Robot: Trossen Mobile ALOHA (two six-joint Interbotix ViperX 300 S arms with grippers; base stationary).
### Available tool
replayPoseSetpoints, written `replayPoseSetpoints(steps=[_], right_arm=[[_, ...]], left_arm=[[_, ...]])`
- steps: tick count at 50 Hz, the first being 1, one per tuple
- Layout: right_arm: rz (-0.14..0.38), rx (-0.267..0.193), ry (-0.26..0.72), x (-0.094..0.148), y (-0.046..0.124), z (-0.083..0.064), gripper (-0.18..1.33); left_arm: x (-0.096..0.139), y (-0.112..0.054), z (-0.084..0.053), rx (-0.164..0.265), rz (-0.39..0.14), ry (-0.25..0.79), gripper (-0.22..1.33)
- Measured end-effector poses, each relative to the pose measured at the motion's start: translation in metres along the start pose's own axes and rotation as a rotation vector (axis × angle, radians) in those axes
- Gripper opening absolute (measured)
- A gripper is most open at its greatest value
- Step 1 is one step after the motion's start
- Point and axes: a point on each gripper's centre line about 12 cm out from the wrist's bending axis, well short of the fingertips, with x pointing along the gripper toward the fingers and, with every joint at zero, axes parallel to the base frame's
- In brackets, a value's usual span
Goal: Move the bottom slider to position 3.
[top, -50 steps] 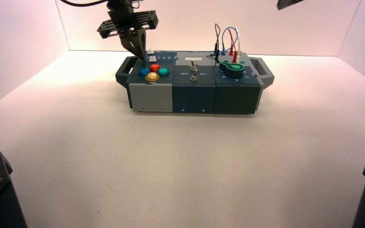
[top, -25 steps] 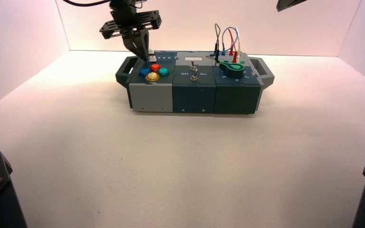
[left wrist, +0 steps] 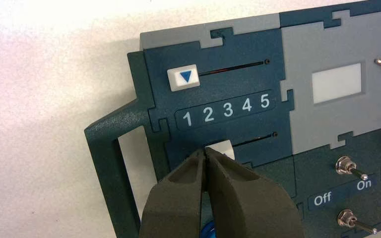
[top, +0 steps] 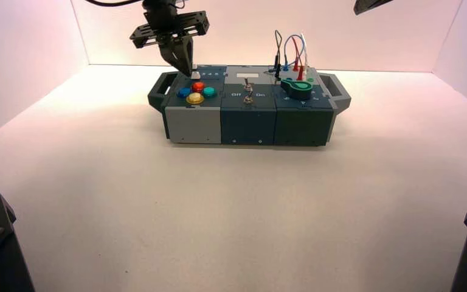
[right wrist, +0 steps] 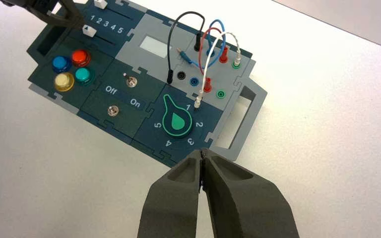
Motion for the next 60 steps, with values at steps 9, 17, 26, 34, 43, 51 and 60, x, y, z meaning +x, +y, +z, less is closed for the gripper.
replayPoseSetpoints(steps=[9,17,26,34,43,51,60], right_arm=[[0.000,0.000,0.000,0.0000,0.0000,0.0000,-0.14],[0.001,-0.001,0.000,0.0000,0.0004,0.0000,-0.14],[-0.001,-0.001,0.000,0.0000,-0.0001,0.0000,-0.14],[0.000,0.000,0.000,0.0000,0.0000,0.0000,-0.14],[-0.001,-0.001,0.000,0.0000,-0.0001,0.0000,-0.14],[-0.002,0.000,0.000,0.0000,-0.0005,-0.0001,-0.14],[-0.003,-0.001,0.001,0.0000,-0.0006,-0.0001,-0.14]], left_arm=[[-0.0008,-0.0008,0.0015,-0.011,-0.003,0.002,-0.16],[0.0031,-0.0013,0.0022,-0.014,-0.004,0.019,-0.16],[0.0069,-0.0024,0.0006,-0.014,-0.003,0.030,-0.16],[0.0077,-0.0044,0.0010,-0.009,-0.004,0.032,-0.16],[0.0070,-0.0056,0.0024,-0.006,-0.006,0.027,-0.16],[0.0075,-0.0062,0.0026,-0.004,-0.006,0.028,-0.16],[0.0074,-0.0071,0.0028,-0.004,-0.007,0.028,-0.16]])
